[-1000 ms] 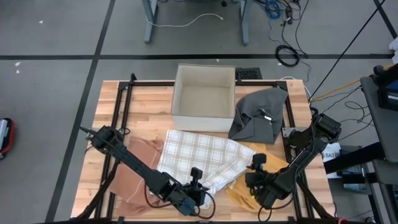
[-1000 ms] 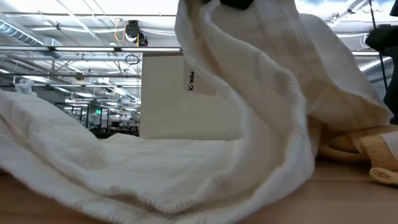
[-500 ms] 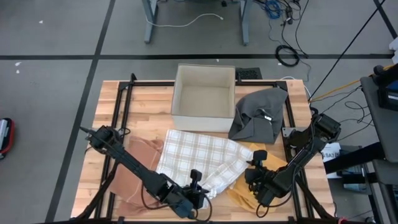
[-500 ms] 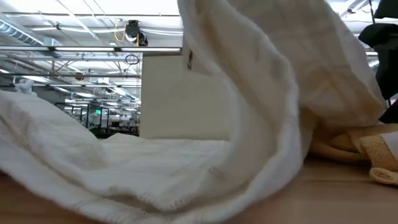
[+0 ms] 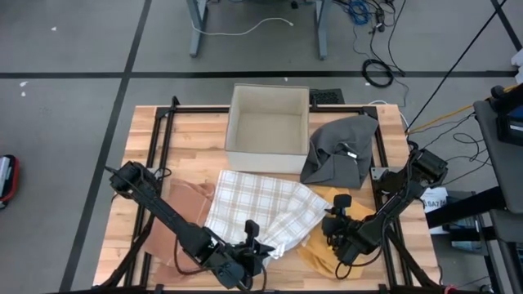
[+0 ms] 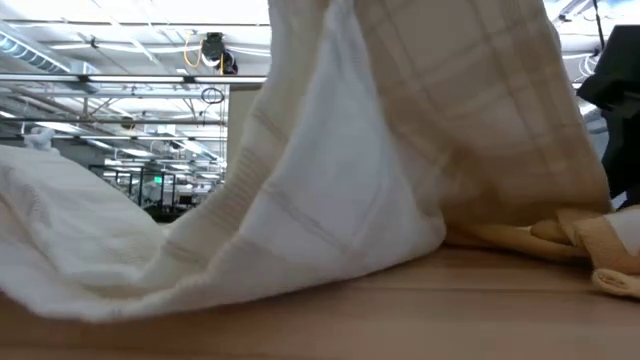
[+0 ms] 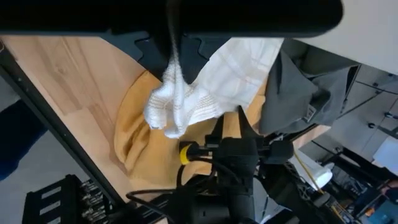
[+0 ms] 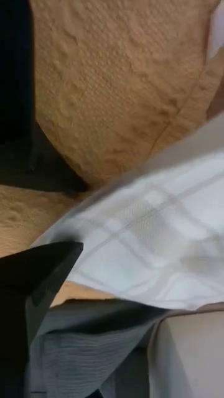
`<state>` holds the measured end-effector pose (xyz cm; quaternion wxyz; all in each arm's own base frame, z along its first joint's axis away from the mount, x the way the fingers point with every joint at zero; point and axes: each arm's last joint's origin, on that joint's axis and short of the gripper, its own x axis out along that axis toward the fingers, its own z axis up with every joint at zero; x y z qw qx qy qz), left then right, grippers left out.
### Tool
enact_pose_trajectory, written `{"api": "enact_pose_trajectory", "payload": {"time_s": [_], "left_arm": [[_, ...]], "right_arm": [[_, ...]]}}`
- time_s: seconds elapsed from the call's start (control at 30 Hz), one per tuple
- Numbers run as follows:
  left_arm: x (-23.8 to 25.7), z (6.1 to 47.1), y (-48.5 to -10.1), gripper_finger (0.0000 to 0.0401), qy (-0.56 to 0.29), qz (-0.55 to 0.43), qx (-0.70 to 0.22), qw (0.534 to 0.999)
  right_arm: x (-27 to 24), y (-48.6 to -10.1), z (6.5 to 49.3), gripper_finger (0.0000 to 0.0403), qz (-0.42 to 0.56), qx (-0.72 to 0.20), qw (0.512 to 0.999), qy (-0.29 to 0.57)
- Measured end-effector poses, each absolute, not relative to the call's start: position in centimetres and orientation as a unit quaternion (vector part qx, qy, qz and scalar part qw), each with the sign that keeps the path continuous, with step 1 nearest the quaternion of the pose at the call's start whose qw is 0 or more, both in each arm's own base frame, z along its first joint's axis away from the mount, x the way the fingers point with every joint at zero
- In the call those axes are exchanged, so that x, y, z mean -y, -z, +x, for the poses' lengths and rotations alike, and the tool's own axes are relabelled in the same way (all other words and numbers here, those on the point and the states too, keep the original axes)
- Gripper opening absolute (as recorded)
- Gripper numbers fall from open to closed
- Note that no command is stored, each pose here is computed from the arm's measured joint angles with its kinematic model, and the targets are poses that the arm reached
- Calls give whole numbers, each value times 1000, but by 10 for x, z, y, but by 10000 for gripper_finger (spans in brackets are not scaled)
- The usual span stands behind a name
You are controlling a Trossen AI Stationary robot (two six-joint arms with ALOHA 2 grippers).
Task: Fold towel
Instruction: Fold the white patterned towel
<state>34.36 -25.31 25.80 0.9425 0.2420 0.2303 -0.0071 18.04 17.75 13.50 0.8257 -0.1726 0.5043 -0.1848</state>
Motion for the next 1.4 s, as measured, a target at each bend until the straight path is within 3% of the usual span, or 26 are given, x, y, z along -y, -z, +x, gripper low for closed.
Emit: {"api": "enact_pose_trajectory", "payload": {"time_s": [0.4, 0.73, 1.1, 1.4], "left_arm": [[254, 343, -258, 5, 9, 244, -231, 942], [261, 339, -257, 10, 54, 236, -235, 942], [290, 322, -275, 13, 91, 229, -205, 947], [309, 305, -287, 13, 67, 170, -189, 965]], "right_arm": [[-176, -134, 180, 5, -180, -495, 828, 191], [-182, -150, 187, 1, -189, -495, 826, 194], [-187, -221, 222, 0, -299, -417, 827, 229], [-159, -245, 260, 0, -377, -441, 783, 224]]}}
